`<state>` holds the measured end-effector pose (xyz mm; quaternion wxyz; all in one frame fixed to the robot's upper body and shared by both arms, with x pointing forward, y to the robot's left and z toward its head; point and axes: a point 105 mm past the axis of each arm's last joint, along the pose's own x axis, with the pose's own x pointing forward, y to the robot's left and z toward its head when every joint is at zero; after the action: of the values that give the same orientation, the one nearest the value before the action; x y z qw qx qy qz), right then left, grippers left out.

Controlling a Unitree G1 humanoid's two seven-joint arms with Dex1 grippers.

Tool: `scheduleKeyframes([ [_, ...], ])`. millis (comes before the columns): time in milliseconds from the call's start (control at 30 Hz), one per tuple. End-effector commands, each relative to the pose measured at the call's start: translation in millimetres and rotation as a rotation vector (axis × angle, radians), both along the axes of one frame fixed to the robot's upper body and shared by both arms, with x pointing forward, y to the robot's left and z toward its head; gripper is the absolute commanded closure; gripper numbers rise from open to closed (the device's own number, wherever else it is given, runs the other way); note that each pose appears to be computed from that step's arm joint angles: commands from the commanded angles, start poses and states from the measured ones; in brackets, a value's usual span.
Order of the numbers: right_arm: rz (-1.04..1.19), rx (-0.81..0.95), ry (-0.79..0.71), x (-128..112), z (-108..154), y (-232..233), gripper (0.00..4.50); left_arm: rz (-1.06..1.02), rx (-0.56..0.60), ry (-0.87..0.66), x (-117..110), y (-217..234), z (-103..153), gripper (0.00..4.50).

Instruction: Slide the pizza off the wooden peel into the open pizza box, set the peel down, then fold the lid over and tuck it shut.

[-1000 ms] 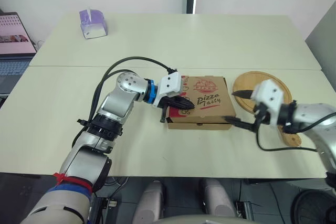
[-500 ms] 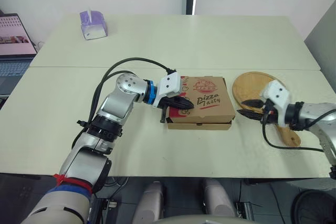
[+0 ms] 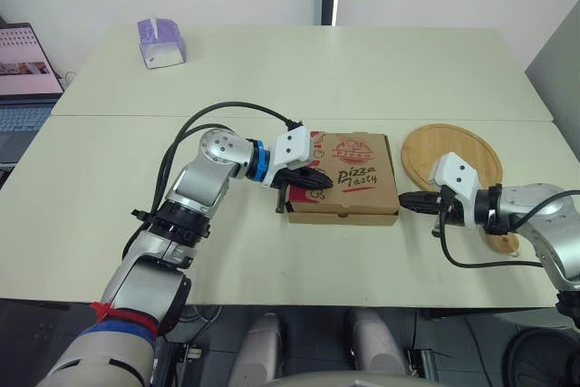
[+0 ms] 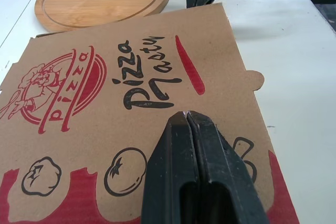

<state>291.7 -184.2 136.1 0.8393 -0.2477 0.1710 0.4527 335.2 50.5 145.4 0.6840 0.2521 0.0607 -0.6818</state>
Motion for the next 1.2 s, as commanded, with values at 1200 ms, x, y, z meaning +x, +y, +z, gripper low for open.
scheduleKeyframes([
  [1200,0.175,0.079,-0.049,-2,12,50,4.48,0.100,0.110,-0.073,-16,51,-10,4.50],
])
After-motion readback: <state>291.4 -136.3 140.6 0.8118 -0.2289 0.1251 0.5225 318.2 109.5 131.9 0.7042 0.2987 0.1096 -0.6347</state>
